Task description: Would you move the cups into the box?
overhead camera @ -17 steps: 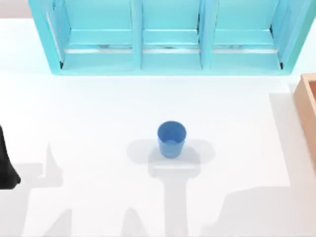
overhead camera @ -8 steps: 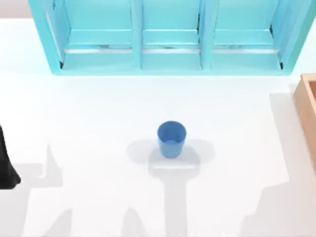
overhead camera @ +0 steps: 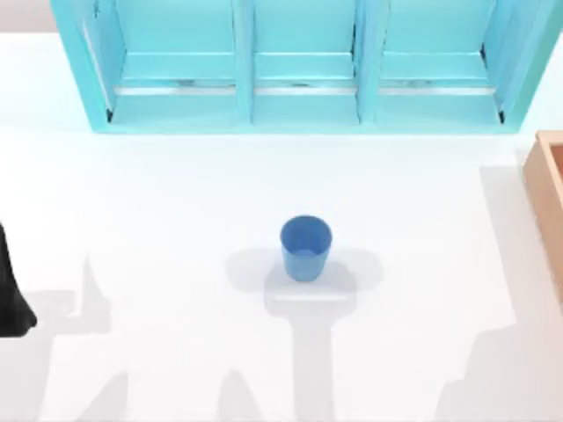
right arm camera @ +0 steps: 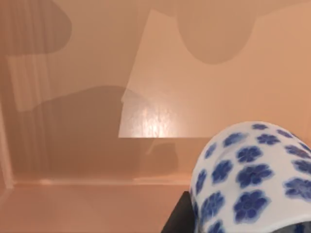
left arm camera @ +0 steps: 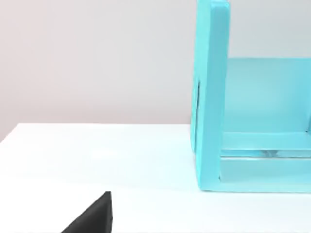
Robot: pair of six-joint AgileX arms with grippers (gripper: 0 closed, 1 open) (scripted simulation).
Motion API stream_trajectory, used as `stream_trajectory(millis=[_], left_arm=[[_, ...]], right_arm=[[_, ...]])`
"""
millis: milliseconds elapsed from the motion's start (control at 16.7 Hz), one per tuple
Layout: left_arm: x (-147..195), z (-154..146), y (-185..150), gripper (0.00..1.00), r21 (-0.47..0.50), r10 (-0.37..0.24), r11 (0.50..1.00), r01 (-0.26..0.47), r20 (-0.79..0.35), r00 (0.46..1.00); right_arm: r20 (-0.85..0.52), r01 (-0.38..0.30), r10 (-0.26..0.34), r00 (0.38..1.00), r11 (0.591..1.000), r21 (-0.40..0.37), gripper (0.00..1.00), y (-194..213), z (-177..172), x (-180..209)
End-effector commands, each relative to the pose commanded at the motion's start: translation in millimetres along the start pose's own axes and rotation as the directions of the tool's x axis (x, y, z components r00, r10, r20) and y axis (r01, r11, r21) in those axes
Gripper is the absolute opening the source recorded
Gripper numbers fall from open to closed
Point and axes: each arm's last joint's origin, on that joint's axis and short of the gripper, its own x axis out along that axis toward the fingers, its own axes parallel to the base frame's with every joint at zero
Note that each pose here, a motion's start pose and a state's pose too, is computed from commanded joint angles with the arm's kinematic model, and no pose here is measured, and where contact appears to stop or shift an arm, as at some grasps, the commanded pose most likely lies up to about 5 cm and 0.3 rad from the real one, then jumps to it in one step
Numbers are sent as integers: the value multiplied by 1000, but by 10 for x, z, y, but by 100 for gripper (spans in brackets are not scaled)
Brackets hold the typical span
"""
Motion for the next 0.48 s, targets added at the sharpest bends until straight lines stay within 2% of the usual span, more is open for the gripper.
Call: stream_trajectory(millis=[480], left_arm=[[0,0,0,100,0,0,1000,0,0,1000]], right_arm=[[0,0,0,1000,1000,0,83,0,0,0]])
